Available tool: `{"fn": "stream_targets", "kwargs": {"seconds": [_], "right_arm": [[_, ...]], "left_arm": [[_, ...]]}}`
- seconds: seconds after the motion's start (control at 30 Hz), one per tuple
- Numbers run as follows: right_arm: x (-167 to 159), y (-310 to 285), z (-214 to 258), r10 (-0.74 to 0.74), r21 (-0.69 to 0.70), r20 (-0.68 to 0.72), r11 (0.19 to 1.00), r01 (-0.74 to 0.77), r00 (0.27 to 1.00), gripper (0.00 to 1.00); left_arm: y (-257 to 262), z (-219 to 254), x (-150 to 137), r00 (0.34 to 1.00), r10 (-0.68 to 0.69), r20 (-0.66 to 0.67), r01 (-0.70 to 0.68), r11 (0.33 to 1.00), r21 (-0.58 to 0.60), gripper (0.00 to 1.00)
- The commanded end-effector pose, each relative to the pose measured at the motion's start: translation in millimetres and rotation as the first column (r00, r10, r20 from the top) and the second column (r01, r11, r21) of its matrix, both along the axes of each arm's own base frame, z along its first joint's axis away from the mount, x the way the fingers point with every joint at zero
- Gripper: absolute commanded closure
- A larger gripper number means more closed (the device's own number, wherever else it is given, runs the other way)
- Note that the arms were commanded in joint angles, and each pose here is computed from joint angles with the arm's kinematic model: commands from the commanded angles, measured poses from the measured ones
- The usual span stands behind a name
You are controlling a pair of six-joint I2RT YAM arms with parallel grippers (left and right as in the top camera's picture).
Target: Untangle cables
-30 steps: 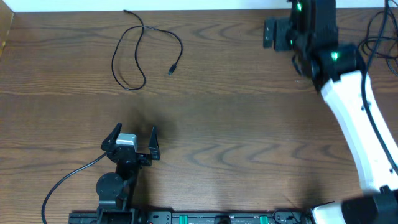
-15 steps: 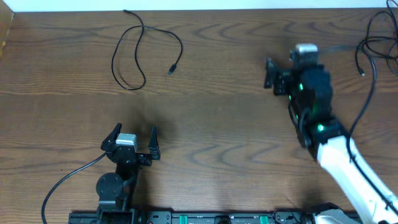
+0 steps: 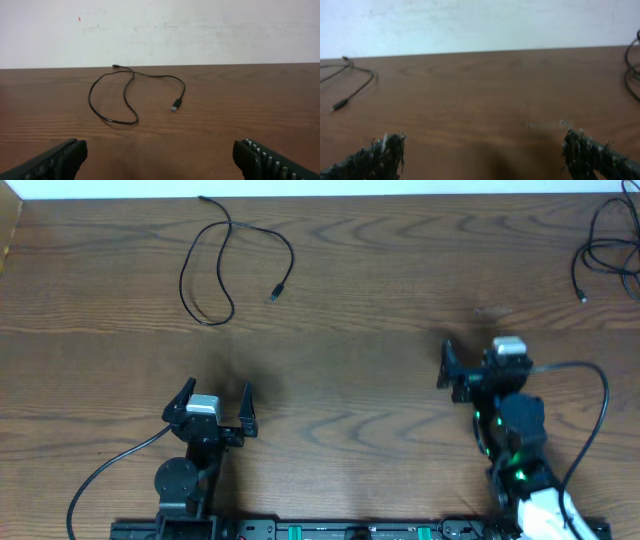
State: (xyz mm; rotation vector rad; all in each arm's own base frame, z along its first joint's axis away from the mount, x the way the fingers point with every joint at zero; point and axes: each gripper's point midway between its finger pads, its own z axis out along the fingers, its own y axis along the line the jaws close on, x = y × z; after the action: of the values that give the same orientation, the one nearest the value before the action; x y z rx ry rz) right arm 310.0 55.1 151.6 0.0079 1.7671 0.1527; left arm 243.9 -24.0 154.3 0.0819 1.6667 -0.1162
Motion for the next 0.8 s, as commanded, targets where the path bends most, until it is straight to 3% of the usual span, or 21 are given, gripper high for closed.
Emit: {"fn": "stream_targets", "kwargs": {"seconds": [0.0,0.27,0.77], "right_arm": [[-15.4,-8.8,-14.1,-0.020,-0.009,0.005,1.000,0.021,1.000,0.01],[-37.8,-19.7,-35.9,-0.043,-0.027,-0.048,0.999,0.041,0.998,0.01],[-54.4,-50.1,-23.8,-0.137,-0.011,-0.009,0.991,0.137,0.991,0.01]], "left_arm": [[-0.3,-15.1,-1.0,0.999,-0.003,-0.049,0.003,1.000,-0.008,0.02],[-0.3,-15.1,-1.0,0.999,-0.003,-0.049,0.003,1.000,-0.008,0.02],[-0.3,-15.1,-1.0,0.999,-0.003,-0.049,0.003,1.000,-0.008,0.02]]}}
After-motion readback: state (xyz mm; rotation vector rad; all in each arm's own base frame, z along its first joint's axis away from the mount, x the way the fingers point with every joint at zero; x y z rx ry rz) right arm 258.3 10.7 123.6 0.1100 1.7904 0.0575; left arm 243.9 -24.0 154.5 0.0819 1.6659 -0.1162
